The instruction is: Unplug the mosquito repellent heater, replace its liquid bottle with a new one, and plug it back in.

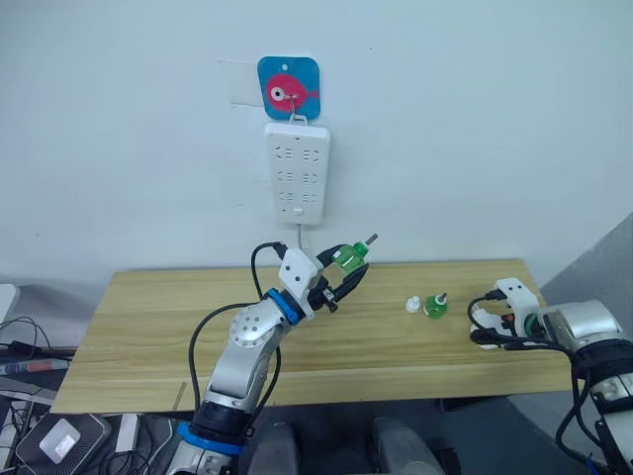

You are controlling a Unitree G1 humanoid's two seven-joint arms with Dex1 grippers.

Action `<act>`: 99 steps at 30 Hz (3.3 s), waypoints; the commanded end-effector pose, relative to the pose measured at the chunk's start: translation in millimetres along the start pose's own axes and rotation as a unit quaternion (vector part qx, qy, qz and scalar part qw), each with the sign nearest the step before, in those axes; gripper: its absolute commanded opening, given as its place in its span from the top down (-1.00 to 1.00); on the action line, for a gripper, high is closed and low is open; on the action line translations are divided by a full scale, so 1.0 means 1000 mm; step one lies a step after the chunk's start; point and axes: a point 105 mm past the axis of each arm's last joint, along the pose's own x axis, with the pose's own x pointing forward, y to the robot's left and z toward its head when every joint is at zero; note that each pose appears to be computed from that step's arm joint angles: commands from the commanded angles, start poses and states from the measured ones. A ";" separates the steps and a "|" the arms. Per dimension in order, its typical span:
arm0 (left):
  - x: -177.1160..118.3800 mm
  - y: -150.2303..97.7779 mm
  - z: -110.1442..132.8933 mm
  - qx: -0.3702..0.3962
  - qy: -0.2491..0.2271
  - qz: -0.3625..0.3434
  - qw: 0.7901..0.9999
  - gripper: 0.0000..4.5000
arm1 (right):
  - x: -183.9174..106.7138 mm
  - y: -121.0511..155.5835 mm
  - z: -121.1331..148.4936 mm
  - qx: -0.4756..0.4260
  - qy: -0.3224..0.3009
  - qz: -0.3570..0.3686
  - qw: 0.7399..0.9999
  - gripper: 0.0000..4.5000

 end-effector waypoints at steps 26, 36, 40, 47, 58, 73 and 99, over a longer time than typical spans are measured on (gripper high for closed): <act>-0.024 -0.038 0.030 -0.001 -0.001 -0.190 0.982 0.00 | -0.156 0.085 0.067 0.118 -0.120 0.459 0.872 -0.33; -0.010 -0.040 0.034 0.031 -0.008 -0.235 0.972 0.00 | -0.169 0.132 0.081 0.081 -0.142 0.542 0.824 -0.33; -0.008 -0.042 0.034 0.032 -0.011 -0.242 0.970 0.00 | -0.171 0.139 0.085 0.087 -0.148 0.549 0.818 -0.33; -0.006 -0.043 0.035 0.033 -0.013 -0.242 0.970 0.00 | -0.168 0.146 0.084 0.092 -0.144 0.545 0.821 -0.33; -0.005 -0.043 0.036 0.034 -0.016 -0.242 0.970 0.00 | -0.164 0.157 0.087 0.092 -0.146 0.544 0.821 -0.33; 0.001 -0.035 0.040 0.045 -0.018 -0.244 0.969 0.00 | -0.165 0.164 0.080 0.088 -0.139 0.544 0.823 -0.33; 0.004 -0.053 0.036 0.050 -0.013 -0.279 0.959 0.00 | -0.170 0.183 0.084 0.067 -0.146 0.547 0.822 -0.33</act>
